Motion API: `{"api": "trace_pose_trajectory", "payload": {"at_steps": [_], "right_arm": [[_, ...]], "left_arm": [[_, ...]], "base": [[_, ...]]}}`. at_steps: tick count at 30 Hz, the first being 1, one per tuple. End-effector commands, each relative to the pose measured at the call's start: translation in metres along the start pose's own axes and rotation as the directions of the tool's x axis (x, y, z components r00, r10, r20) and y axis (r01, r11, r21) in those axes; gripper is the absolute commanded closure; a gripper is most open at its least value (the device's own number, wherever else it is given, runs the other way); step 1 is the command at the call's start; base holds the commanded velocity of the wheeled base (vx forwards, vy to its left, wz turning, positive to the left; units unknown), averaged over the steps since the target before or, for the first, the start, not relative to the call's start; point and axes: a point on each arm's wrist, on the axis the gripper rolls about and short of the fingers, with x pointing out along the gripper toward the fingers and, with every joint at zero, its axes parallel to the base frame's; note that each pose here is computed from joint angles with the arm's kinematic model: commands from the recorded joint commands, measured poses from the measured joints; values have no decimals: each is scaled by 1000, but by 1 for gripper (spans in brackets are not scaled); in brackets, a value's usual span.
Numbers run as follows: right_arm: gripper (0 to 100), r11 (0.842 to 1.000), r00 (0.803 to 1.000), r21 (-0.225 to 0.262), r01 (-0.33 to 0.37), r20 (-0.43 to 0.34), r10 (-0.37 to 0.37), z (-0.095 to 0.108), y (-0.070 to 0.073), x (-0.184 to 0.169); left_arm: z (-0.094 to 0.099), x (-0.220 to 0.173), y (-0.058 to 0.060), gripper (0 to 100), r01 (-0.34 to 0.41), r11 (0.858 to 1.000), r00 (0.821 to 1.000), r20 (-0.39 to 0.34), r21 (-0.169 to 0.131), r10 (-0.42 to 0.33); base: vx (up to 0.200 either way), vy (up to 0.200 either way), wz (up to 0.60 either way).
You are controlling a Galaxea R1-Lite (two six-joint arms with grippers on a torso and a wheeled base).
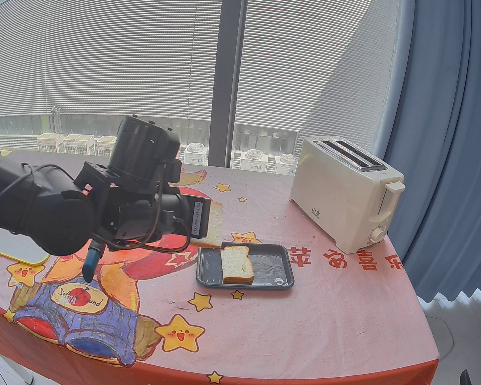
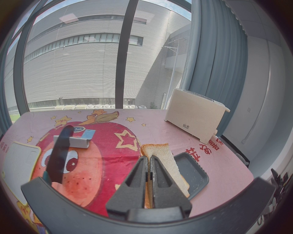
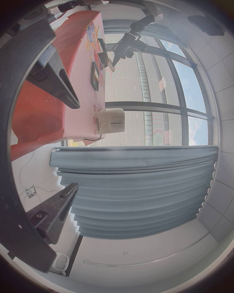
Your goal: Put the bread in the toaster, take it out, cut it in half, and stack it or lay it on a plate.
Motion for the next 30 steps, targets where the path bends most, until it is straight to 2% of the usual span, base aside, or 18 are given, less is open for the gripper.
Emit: {"api": "trace_pose_trajectory", "payload": {"at_steps": [1,5,10,26,27,30], "right_arm": [[0,1000,1000,0,1,-16,-1,-4,0,1],[0,1000,1000,0,1,-16,-1,-4,0,1],[0,1000,1000,0,1,-15,-1,-4,0,1],[0,1000,1000,0,1,-16,-1,-4,0,1],[0,1000,1000,0,1,-15,-1,-4,0,1],[0,1000,1000,0,1,-15,-1,-4,0,1]], "left_arm": [[-9,28,-12,100,9,1000,999,-38,-18,-10],[-14,35,-21,100,17,999,996,-84,-27,-19],[-19,45,-27,100,9,998,991,-130,-63,-17],[-24,48,-29,100,15,997,989,-148,-69,-25],[-24,48,-29,0,15,997,989,-148,-69,-25],[-23,48,-29,0,13,997,989,-146,-70,-23]], "base": [[0,0,0],[0,0,0],[0,0,0],[0,0,0],[0,0,0],[0,0,0]]}}
